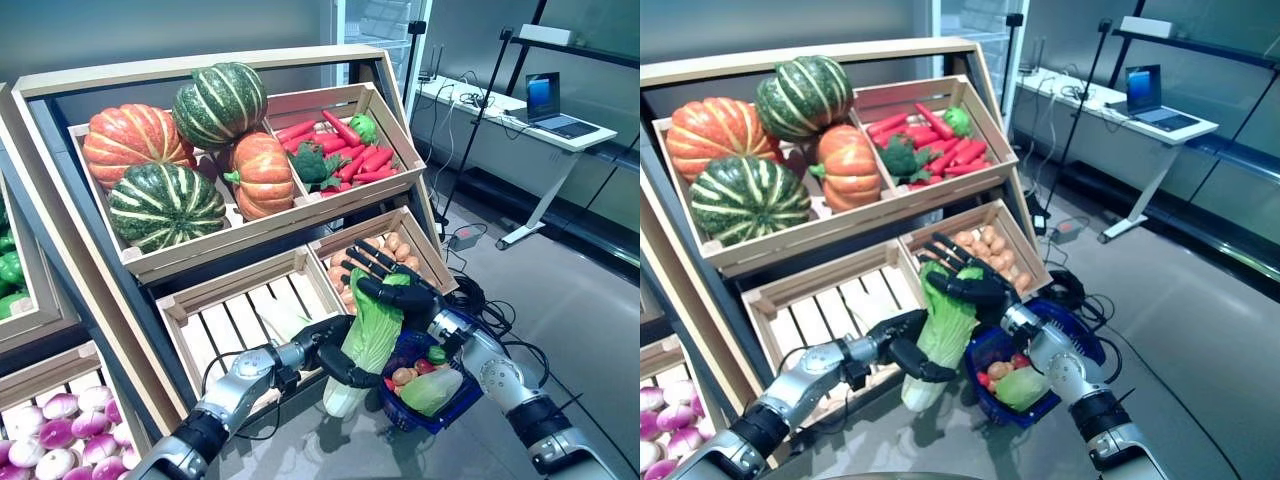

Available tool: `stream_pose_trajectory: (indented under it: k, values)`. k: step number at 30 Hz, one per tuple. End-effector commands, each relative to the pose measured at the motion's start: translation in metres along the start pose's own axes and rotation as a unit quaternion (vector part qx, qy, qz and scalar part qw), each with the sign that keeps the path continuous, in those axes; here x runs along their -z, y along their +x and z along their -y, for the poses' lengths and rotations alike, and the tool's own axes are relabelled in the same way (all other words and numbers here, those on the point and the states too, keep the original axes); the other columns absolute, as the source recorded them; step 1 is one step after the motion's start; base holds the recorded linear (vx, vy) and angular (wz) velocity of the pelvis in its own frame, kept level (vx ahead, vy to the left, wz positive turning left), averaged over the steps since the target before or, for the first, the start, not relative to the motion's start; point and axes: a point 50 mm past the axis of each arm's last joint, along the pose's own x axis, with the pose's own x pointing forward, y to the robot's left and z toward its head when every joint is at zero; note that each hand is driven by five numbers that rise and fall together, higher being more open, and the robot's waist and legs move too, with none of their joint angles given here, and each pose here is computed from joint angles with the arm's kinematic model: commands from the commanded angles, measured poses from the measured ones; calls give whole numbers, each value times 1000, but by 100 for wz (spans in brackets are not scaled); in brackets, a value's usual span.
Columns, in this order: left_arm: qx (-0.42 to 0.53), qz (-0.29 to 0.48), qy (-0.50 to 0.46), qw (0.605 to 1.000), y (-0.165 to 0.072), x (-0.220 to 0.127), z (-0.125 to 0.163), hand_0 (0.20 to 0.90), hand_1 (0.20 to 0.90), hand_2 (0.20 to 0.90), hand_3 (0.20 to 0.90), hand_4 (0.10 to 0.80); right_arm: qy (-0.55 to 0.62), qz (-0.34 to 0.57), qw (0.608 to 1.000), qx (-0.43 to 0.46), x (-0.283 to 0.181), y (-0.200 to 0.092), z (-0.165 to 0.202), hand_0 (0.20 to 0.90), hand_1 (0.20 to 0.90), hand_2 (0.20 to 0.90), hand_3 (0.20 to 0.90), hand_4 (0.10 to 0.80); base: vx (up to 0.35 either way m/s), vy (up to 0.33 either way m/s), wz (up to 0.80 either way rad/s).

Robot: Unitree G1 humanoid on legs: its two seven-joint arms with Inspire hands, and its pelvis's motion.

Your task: Put vegetables into the basket

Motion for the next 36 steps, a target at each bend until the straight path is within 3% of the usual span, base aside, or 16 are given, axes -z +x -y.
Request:
stream_pose_trajectory:
  k: [1, 6, 22, 23, 36]
  values:
    - [66, 153, 55, 984, 30, -67, 21, 300, 300, 300, 300, 400, -39, 27, 992, -115, -27, 44, -39, 900, 900, 900, 900, 800, 0, 0, 0]
    - [52, 173, 51, 982, 26, -72, 19, 300, 300, 300, 300, 400, -46, 15, 996, -78, -17, 36, -27, 900, 900, 900, 900, 800, 0, 0, 0]
    - [37, 208, 40, 977, 24, -85, 18, 300, 300, 300, 300, 400, 50, 54, 994, -79, 2, 32, -26, 900, 900, 900, 900, 800, 4, -1, -3]
    - [35, 211, 37, 976, 24, -86, 17, 300, 300, 300, 300, 400, 57, 59, 993, -88, 2, 33, -27, 300, 300, 300, 300, 400, 0, 0, 0]
    - [32, 215, 31, 976, 25, -88, 16, 300, 300, 300, 300, 400, 81, 87, 988, -101, -3, 37, -31, 300, 300, 300, 300, 400, 0, 0, 0]
